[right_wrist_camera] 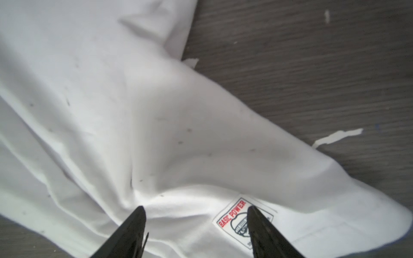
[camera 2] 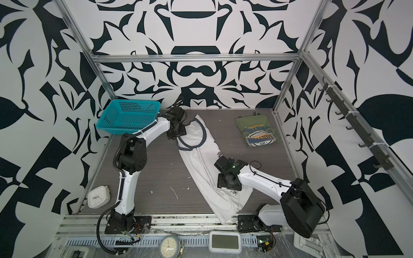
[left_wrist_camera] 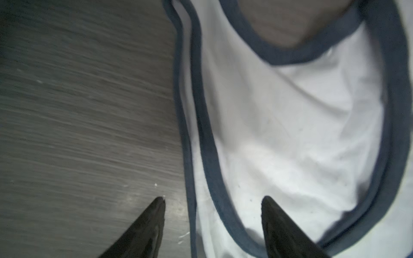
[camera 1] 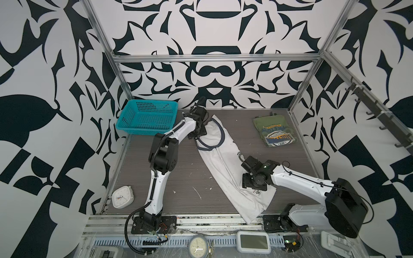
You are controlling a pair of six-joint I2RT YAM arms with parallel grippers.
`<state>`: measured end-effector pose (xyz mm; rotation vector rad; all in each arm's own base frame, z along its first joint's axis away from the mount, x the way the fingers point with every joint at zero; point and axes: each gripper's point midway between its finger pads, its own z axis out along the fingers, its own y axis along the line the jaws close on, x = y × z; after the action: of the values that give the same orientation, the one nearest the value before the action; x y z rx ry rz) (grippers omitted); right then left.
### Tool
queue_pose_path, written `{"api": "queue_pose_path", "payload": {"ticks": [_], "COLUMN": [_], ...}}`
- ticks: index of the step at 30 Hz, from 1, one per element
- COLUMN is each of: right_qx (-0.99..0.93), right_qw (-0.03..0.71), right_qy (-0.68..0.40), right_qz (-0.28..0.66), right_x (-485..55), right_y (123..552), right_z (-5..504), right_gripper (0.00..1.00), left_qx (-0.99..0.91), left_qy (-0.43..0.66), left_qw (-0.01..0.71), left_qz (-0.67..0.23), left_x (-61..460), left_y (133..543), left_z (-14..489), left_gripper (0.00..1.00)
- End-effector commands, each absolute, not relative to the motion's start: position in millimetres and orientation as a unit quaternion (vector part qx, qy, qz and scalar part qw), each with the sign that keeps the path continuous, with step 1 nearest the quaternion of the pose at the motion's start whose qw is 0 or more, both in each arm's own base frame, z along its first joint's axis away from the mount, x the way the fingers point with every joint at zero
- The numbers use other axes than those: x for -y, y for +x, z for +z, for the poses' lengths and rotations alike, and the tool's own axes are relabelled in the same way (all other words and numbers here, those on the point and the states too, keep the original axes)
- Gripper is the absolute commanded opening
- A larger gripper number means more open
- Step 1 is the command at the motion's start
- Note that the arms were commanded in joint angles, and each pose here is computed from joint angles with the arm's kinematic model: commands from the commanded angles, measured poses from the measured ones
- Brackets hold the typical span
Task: Fold and stack tank tops
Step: Rotate the tank top at the center of the table.
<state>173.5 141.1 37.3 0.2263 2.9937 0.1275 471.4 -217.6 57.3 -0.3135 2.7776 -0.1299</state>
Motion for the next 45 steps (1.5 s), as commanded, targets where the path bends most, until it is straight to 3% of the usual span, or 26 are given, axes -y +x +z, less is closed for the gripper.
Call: {"api": "queue_pose_path", "payload": {"ticks": [1,10,18,24,30,38,40,45], "right_qx": [-0.995,-0.994,-0.99,-0.987,-0.984,-0.988,-0.989,-0.989], "right_qw": [0.063,0.023,-0.003,-0.002,0.019,0.094,0.09,0.053], "right_qy": [0.061,0.071,0.025,-0.026,-0.06,-0.045,-0.031,0.013], "right_qz": [0.043,0.082,0.139,0.16,0.166,0.114,0.111,0.134], "right_x": [-142.2,-158.3,-218.8,-272.3,-296.1,-233.6,-212.5,-179.7], "right_y": [173.4,159.3,150.4,150.7,148.9,156.0,152.6,140.7], "right_z": [38.4,10.6,2.7,6.8,22.2,64.2,66.7,57.2], "right_gripper": [0.74,0.73,0.74,0.75,0.76,0.78,0.77,0.72], "left_qx": [-0.979,-0.981,-0.976,-0.969,-0.959,-0.959,-0.96,-0.965], "left_qy": [-0.129,-0.12,-0.134,-0.084,-0.057,-0.058,-0.075,-0.093], "left_qw": [0.142,0.146,0.167,0.213,0.242,0.251,0.247,0.22], "left_qz": [-0.061,-0.035,-0.042,-0.097,-0.139,-0.118,-0.106,-0.105], "left_x": [227.8,229.2,211.7,228.4,248.6,249.7,238.0,220.8], "left_y": [466.0,493.5,543.0,582.6,594.6,553.1,524.3,426.9], "left_z": [33.4,-0.9,-17.6,1.3,29.9,127.3,156.8,159.8], "left_gripper": [0.64,0.6,0.59,0.6,0.68,0.9,0.92,0.92]}}
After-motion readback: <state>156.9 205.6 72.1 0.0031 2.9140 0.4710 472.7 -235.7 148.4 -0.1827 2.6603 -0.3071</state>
